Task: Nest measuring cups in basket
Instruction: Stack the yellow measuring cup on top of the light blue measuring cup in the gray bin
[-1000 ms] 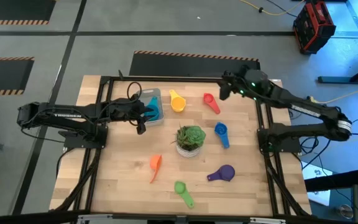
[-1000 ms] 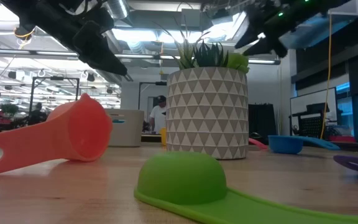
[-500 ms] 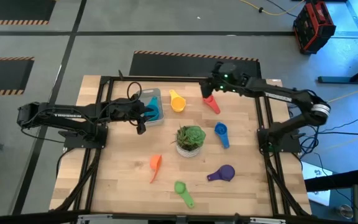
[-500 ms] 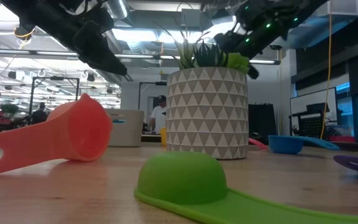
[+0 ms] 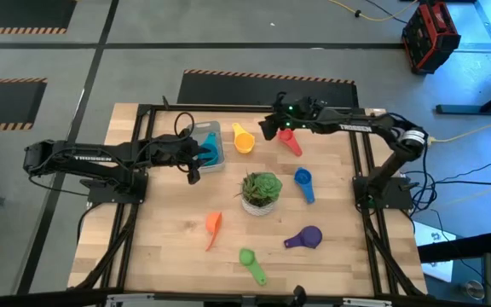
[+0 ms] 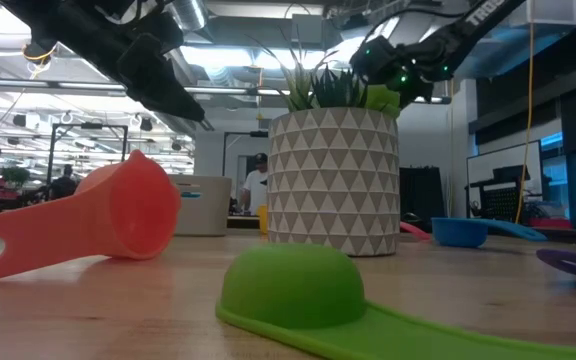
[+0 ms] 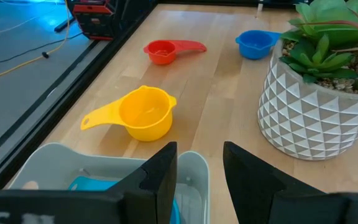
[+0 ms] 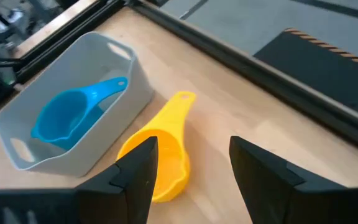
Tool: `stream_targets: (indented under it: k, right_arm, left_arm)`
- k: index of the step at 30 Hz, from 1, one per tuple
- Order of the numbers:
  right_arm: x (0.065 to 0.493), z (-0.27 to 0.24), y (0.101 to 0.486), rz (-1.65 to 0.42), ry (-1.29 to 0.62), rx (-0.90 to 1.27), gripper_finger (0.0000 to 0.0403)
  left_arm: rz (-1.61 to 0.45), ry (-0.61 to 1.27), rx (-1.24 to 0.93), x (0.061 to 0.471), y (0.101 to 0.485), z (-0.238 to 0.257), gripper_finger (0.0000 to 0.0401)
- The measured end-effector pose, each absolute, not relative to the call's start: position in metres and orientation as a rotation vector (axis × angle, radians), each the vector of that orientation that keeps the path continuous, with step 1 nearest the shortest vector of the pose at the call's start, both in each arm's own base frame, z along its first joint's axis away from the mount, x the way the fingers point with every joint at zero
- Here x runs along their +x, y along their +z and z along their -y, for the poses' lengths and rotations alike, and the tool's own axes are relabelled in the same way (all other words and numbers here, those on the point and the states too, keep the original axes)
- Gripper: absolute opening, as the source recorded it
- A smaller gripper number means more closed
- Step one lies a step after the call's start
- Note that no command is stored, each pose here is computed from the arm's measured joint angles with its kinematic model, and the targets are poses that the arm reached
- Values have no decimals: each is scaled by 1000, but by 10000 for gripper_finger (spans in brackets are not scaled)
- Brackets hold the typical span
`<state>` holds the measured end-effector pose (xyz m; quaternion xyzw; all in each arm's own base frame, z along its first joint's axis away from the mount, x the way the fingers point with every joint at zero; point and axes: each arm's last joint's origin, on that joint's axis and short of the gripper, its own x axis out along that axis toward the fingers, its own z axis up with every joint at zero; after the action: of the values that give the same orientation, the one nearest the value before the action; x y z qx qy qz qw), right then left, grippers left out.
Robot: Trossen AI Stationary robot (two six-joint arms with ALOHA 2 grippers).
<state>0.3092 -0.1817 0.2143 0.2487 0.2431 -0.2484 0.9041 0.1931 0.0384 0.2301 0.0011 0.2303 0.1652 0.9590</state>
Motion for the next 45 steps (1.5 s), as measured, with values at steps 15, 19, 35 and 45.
stream_targets:
  k: [15, 19, 35, 45]
  right_arm:
    - [342, 178, 162, -516, -391, 493, 204]
    - [344, 180, 150, -541, -433, 486, 204]
    - [348, 181, 125, -589, -445, 494, 204]
    - [350, 177, 118, -607, -439, 500, 177]
  left_arm:
    - [-467, 335, 1, 193, 230, -38, 124]
    - [-467, 335, 1, 193, 230, -38, 124]
    - [-466, 336, 0, 193, 230, -38, 124]
    - [-466, 336, 0, 193, 230, -38, 124]
